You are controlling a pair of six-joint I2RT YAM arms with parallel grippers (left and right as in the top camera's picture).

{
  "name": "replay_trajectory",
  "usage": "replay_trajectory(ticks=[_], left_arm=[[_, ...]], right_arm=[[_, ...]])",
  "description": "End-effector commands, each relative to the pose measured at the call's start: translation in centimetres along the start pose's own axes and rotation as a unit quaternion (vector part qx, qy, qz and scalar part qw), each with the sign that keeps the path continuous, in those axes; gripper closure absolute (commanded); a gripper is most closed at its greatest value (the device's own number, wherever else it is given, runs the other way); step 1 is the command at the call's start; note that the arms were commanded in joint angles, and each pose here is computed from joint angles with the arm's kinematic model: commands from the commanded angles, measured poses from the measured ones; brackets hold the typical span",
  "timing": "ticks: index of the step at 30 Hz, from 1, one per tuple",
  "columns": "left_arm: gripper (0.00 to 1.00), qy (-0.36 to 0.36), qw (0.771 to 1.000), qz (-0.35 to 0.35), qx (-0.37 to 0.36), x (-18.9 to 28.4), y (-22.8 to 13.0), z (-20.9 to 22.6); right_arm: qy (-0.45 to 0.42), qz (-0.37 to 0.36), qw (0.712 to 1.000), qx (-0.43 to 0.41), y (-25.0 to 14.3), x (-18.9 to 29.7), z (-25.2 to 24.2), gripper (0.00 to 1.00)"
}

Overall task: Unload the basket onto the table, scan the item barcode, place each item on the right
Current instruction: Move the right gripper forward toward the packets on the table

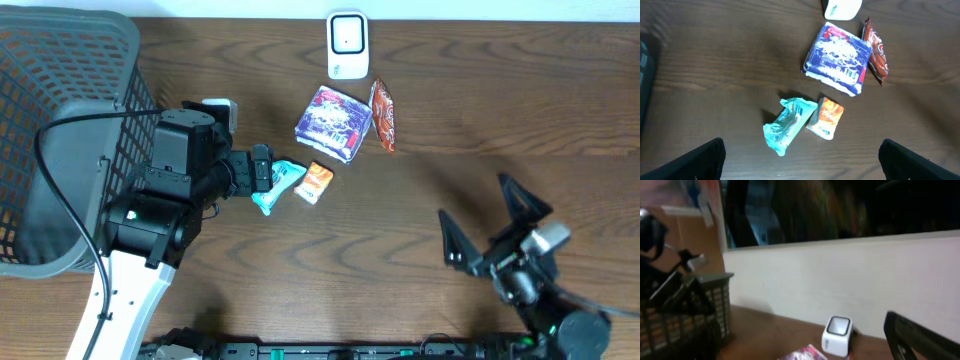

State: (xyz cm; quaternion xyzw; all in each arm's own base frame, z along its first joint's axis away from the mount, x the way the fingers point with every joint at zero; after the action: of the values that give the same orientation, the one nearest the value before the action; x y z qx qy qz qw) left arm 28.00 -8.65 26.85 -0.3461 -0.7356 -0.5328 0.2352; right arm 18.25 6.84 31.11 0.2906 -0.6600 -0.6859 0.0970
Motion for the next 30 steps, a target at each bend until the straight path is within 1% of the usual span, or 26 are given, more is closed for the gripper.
replay_trajectory(ticks=[1, 4, 6, 10, 11, 12, 13, 15, 18, 21, 23, 24, 26, 27, 28, 29, 30], left_arm=[[0.02, -0.003, 1.0, -0.003, -0.002, 0.2, 0.3, -0.1], [0.02, -0.003, 1.0, -0.003, -0.002, 0.2, 0.3, -0.1], [0.02, -0.003, 1.0, -0.003, -0.002, 0.2, 0.3, -0.1], [0.02, -0.003, 1.0, -0.003, -0.002, 0.2, 0.3, -0.1], [0.02, -0.003, 1.0, -0.003, -0.002, 0.2, 0.3, -0.1], [0.02, -0.003, 1.0, -0.003, -0.002, 0.2, 0.3, -0.1], [0.02, -0.003, 1.0, -0.003, -0.002, 0.2, 0.3, -0.1], [0.02, -0.003, 1.0, -0.003, -0.002, 0.2, 0.3, -0.1], [0.02, -0.003, 1.0, -0.003, -0.002, 0.2, 0.3, -0.1], [0.02, -0.003, 1.0, -0.003, -0.002, 0.2, 0.3, -0.1], [0.02, -0.003, 1.0, -0.003, -0.002, 0.2, 0.3, -0.1], [0.02, -0.003, 1.0, -0.003, -0.002, 0.2, 0.3, -0.1], [0.02, -0.003, 1.0, -0.003, -0.002, 0.2, 0.3, -0.1], [0.02, -0.003, 1.0, -0.003, -0.002, 0.2, 0.3, -0.1], [0.02, -0.003, 1.0, -0.003, -0.002, 0.2, 0.3, -0.1], [0.02, -0.003, 1.0, -0.003, -0.002, 0.2, 0.3, -0.1], [0.02, -0.003, 1.0, -0.003, -0.002, 0.2, 0.3, -0.1]], right_arm=[[0.031, 0.042, 0.998, 0.04, 1.9, -2.3, -0.3, 0.01], [0.066, 0.116, 0.991, 0.007, 2.1, -4.8, -0.8, 0.01], [0.079, 0.174, 0.981, -0.026, 1.6, -6.2, -1.4, 0.01], [0.092, 0.285, 0.952, -0.068, 0.0, -8.4, -2.7, 0.01], [0.099, 0.316, 0.94, -0.081, -0.6, -8.8, -2.7, 0.01], [0.108, 0.354, 0.923, -0.106, -1.5, -9.2, -2.5, 0.01], [0.111, 0.367, 0.916, -0.117, -1.8, -9.3, -2.4, 0.01], [0.137, 0.4, 0.893, -0.152, -3.0, -9.7, -1.6, 0.01], [0.192, 0.42, 0.863, -0.203, -5.0, -10.3, 0.0, 0.01], [0.219, 0.446, 0.83, -0.256, -6.7, -10.5, 1.2, 0.01], [0.234, 0.457, 0.814, -0.271, -8.0, -11.0, 1.9, 0.01], [0.236, 0.461, 0.812, -0.268, -8.6, -11.3, 2.0, 0.01], [0.227, 0.473, 0.806, -0.273, -9.9, -12.0, 2.1, 0.01], [0.203, 0.488, 0.8, -0.283, -10.6, -12.3, 1.9, 0.01], [0.144, 0.517, 0.789, -0.3, -12.0, -12.5, 1.2, 0.04], [0.112, 0.532, 0.784, -0.3, -12.8, -12.5, 0.7, 0.06], [0.085, 0.545, 0.782, -0.291, -13.4, -12.6, 0.1, 0.11]])
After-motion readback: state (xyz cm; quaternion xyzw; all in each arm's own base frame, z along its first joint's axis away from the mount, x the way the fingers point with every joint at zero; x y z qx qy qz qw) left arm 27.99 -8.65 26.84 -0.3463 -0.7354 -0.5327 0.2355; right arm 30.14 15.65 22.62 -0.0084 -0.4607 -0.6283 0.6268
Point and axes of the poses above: each gripper's point midway between its finger pads, its own x axis back along the fingers, its own z axis along the line the jaws close on, y = z × x, the point moved 4 cm from there along x, back along the fingers, and after that the axes turned 7 degrees about x, right-handed, at the moved point
